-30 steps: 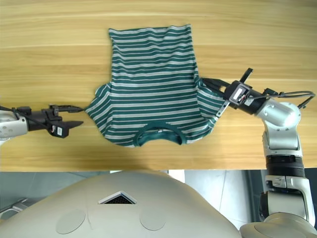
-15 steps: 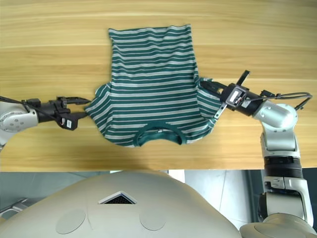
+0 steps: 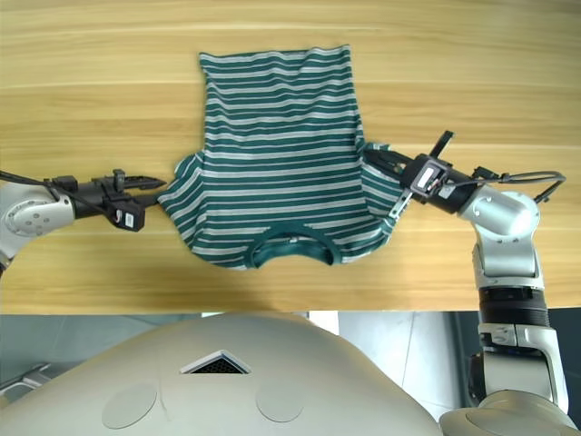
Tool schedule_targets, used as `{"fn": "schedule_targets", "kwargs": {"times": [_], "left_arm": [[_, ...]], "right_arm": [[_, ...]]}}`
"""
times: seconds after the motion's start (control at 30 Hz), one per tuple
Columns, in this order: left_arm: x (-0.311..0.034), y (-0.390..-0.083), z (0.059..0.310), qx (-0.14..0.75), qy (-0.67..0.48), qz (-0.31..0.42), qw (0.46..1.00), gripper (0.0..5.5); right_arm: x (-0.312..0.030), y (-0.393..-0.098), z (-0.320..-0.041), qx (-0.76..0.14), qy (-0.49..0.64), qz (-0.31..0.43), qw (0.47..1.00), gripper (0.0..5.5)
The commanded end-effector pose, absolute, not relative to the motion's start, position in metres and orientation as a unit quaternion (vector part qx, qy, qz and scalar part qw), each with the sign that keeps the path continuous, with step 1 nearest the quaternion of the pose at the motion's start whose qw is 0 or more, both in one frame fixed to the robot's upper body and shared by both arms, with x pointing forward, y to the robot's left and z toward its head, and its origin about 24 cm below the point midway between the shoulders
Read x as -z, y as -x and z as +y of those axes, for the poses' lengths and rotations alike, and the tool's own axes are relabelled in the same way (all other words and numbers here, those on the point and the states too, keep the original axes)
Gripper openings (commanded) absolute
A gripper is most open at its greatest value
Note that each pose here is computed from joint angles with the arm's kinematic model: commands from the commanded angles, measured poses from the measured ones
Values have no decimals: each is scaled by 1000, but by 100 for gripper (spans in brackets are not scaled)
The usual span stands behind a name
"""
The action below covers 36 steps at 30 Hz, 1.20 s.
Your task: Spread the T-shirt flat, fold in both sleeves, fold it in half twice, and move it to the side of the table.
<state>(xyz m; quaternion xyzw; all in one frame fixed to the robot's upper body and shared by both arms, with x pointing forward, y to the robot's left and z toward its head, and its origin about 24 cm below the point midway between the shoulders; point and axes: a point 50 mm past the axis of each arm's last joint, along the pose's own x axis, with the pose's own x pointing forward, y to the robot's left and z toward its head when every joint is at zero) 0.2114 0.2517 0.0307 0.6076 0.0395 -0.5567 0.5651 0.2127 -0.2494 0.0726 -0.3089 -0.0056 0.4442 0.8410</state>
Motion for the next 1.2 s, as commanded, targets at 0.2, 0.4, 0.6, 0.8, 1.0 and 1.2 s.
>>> {"fn": "schedule_targets", "kwargs": {"times": [0.2, 0.4, 0.6, 0.8, 1.0, 1.2], "left_arm": [[-11, -201, 256, 581, -601, 72, 543, 21], [-10, -202, 256, 578, -601, 64, 547, 0], [-22, -208, 255, 561, -598, 33, 572, 0], [-44, -216, 245, 545, -585, -18, 600, 0], [-50, -223, 234, 538, -585, -43, 605, 0], [-47, -226, 222, 546, -581, -56, 601, 0]], "right_arm": [[-71, -212, -248, -447, 312, -2, 838, 0], [-70, -211, -248, -447, 311, -2, 839, 0], [-70, -211, -247, -447, 310, -3, 839, 0], [-69, -211, -246, -448, 310, -4, 839, 0], [-69, -211, -245, -449, 309, -5, 838, 0], [-68, -211, -243, -452, 309, -7, 837, 0]]}}
